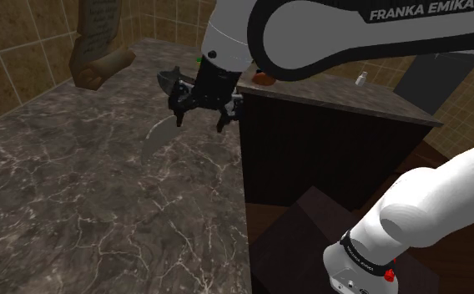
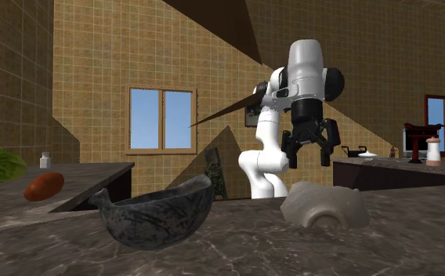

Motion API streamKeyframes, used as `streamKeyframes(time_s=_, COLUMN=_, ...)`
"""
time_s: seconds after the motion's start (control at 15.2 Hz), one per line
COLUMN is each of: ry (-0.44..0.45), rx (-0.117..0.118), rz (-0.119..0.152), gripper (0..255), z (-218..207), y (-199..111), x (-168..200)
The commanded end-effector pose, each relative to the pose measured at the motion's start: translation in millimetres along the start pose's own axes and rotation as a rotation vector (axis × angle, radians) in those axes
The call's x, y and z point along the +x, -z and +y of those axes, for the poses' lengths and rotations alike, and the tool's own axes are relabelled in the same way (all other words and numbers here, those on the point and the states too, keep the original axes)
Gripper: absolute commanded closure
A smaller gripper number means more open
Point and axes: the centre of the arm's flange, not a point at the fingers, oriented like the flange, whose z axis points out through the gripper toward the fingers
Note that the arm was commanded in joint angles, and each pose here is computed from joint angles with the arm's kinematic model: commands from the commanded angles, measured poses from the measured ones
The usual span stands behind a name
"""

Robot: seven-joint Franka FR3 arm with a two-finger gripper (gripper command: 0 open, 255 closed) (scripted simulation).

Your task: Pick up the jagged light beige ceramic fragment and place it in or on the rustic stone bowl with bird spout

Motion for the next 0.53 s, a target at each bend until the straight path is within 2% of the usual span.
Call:
streamKeyframes(time_s=0.0, ry=-0.045, rx=0.011, rz=0.009, gripper=0, z=-21.3, y=-8.8, x=0.3)
streamKeyframes(time_s=0.33, ry=-0.146, rx=0.033, rz=0.033, gripper=0, z=-81.4, y=-26.1, x=4.3)
streamKeyframes(time_s=0.46, ry=-0.161, rx=0.037, rz=0.037, gripper=0, z=-90.8, y=-33.8, x=5.7)
